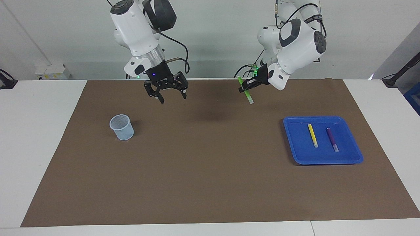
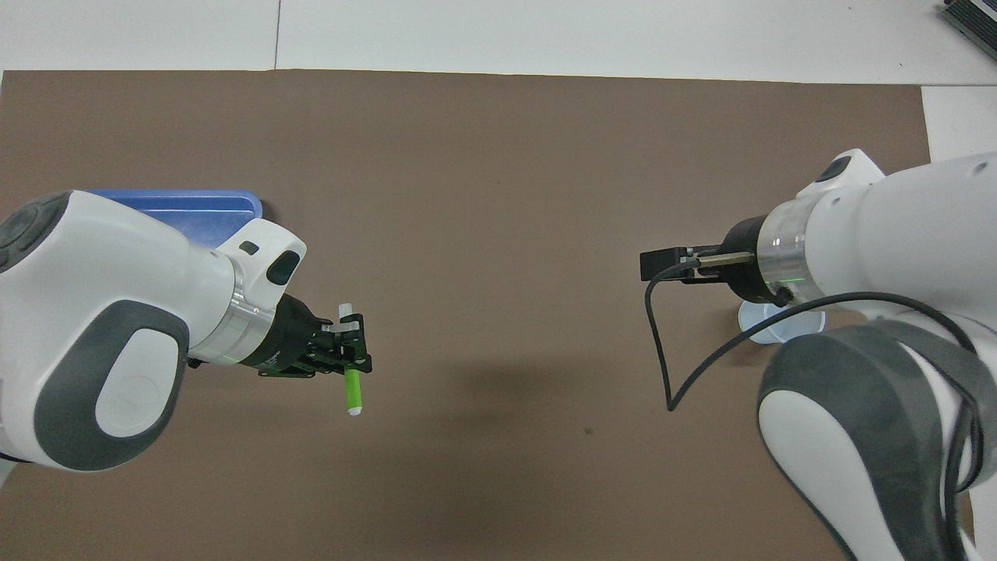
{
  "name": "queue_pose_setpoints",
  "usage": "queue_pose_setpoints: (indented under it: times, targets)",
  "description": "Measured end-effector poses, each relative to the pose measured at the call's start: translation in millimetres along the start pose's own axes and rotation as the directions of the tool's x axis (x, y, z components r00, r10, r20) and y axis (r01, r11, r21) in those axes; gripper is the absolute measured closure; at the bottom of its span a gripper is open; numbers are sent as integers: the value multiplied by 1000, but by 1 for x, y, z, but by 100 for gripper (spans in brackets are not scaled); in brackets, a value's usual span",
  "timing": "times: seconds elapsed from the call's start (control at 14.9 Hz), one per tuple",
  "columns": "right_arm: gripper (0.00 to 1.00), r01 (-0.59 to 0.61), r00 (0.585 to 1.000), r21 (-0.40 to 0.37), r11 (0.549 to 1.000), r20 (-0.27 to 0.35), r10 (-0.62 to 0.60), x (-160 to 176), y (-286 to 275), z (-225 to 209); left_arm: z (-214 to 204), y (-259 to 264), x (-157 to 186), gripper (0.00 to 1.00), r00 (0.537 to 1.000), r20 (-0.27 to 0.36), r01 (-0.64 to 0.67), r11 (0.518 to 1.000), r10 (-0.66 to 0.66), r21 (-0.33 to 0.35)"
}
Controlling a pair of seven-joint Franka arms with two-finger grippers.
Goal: Right arm passes pens to left for tray arrangement
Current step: 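Carry the green pen to the tray while the right gripper withdraws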
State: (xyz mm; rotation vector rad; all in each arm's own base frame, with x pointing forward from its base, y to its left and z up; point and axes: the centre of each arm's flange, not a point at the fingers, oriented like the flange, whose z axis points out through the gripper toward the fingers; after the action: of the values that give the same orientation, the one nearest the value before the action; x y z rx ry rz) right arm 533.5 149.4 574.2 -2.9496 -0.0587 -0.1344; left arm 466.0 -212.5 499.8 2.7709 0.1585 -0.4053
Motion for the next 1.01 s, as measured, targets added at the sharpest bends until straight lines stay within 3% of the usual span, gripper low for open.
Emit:
queue_pose_setpoints:
  times: [0.2, 0.4, 0.6, 1.01]
  targets:
    - [0, 91, 996, -54, 994, 26, -89, 6, 32, -16, -6, -26, 8, 81, 978, -15, -205, 964, 210, 168]
    - [0, 141, 988, -88, 986, 72, -135, 14, 41, -8, -23, -75, 27, 81, 939, 8, -334, 906, 344, 261]
    - [0, 154, 982, -86, 984, 125, -143, 9, 36, 7, -32, -120, 42, 81, 917, 41, -390, 869, 398, 305]
    - [0, 119, 990, -94, 988, 83, -112, 14, 54, -15, -17, -170, 86, 81, 913, 18, -387, 849, 408, 360]
